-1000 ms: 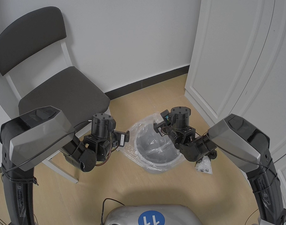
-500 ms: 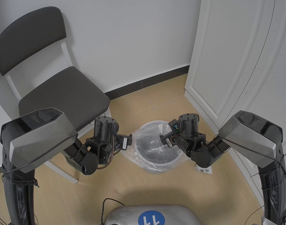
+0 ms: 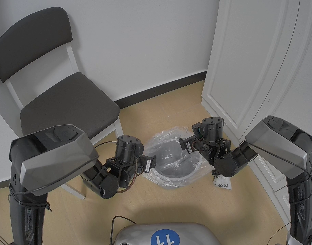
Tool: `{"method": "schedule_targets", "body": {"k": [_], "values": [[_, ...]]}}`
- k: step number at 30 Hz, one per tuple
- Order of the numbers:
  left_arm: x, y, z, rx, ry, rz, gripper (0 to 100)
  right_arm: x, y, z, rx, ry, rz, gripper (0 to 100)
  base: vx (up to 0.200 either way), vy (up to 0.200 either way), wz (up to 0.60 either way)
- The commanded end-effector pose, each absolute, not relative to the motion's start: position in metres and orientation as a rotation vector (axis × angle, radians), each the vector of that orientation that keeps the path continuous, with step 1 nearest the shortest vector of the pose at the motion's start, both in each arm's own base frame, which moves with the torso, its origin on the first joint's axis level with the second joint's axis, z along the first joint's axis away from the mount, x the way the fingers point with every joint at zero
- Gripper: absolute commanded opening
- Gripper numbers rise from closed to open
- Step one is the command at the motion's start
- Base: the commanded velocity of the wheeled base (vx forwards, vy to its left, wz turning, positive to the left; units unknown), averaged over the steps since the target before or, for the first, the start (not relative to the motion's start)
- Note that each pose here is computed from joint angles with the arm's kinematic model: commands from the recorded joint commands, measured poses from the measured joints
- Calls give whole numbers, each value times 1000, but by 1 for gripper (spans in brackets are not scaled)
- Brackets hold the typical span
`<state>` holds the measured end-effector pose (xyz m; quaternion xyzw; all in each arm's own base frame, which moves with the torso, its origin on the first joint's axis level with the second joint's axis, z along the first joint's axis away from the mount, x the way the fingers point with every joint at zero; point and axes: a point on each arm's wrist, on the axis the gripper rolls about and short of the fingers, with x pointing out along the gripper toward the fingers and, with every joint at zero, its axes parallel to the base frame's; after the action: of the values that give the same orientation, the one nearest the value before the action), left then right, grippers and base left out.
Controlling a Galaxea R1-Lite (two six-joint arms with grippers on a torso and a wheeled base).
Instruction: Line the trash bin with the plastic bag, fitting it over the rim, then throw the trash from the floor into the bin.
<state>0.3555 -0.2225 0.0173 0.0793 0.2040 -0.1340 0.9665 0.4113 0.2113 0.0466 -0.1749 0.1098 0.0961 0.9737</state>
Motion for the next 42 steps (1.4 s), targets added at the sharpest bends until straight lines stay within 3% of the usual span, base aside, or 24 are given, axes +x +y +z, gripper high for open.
{"method": "schedule_targets", "body": {"k": [1, 6, 20, 28, 42], "values": [[364, -243, 5, 218, 396, -310, 100, 408, 214, 59, -340, 195, 199, 100, 0, 0, 0], [393, -247, 7, 288, 324, -256, 100, 401, 217, 64, -317, 191, 208, 100, 0, 0, 0], [449, -270, -5, 291, 309, -164, 100, 361, 213, 75, -307, 223, 254, 100, 0, 0, 0], [481, -260, 6, 236, 263, -75, 100, 347, 193, 48, -353, 319, 241, 100, 0, 0, 0], [496, -246, 26, 191, 223, -35, 100, 388, 155, 13, -334, 370, 120, 100, 0, 0, 0]]}}
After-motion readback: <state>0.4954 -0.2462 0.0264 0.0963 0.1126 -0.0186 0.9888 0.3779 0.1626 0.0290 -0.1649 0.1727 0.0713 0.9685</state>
